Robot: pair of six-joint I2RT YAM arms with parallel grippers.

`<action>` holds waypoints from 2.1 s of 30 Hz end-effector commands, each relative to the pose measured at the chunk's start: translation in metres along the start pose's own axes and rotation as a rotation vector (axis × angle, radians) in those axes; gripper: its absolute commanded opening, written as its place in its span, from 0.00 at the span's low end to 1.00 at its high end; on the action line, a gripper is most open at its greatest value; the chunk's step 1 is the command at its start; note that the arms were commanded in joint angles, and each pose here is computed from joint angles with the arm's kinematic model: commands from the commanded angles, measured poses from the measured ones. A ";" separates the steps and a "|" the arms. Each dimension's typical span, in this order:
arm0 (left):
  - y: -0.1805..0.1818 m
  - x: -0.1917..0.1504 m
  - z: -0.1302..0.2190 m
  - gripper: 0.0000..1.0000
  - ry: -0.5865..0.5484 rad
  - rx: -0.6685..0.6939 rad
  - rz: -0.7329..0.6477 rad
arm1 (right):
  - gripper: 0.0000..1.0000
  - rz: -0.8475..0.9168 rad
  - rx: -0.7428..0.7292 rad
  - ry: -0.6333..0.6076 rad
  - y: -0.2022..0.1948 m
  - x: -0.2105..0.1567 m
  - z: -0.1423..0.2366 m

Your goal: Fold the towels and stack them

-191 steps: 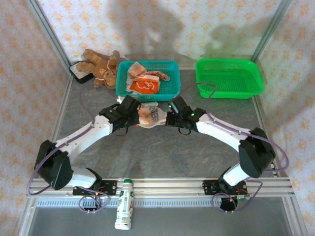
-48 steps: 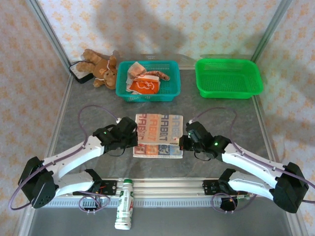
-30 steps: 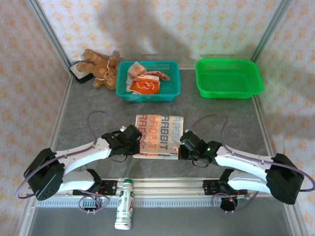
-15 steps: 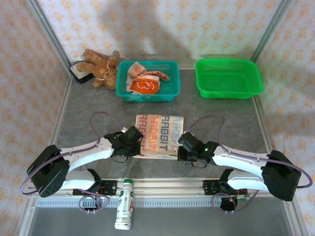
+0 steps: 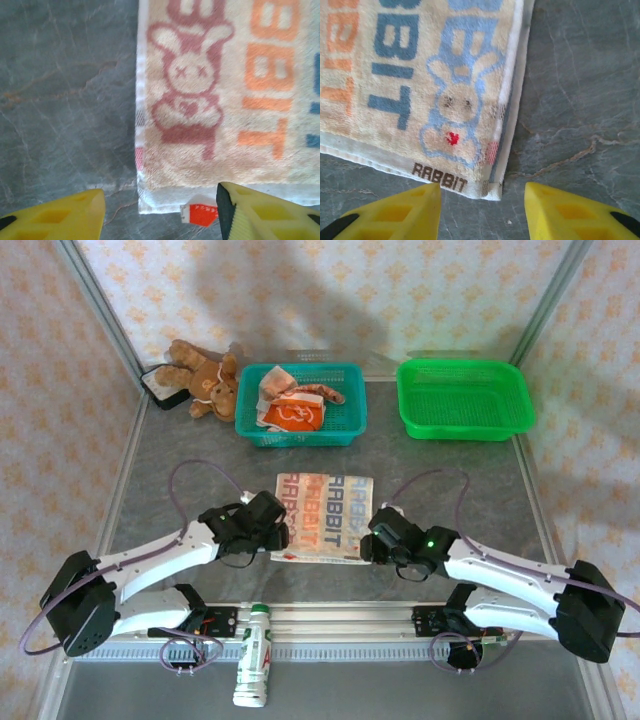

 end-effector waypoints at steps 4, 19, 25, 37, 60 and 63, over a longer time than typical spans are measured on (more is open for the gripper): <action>-0.013 0.018 -0.003 0.37 -0.009 0.020 -0.054 | 0.21 0.027 -0.013 -0.014 0.021 0.014 -0.004; -0.001 -0.040 -0.044 0.08 0.186 0.030 0.051 | 0.17 0.034 -0.131 0.118 -0.003 -0.013 -0.046; -0.006 -0.054 -0.038 0.08 0.167 0.006 0.083 | 0.17 0.037 -0.127 0.139 -0.010 -0.020 -0.037; -0.008 0.024 -0.006 0.09 0.009 0.030 0.030 | 0.24 -0.053 -0.131 -0.094 0.003 0.048 -0.006; 0.028 0.123 -0.082 0.00 -0.035 0.149 0.134 | 0.00 -0.111 -0.138 -0.040 0.012 0.163 -0.086; 0.036 0.120 -0.090 0.00 -0.021 0.183 0.138 | 0.00 -0.107 -0.141 -0.013 0.007 0.166 -0.097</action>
Point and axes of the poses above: each hand's point on the last joint's axis, 136 mm out from that joint toward the fingers, its own z axis back along the fingers, its own y axis along the line the jaws close on, x = y × z, the point moved 3 cm from there along z, back along the fingers, and after that the axes turned 8 degrees about -z, right-handed, at the moved point
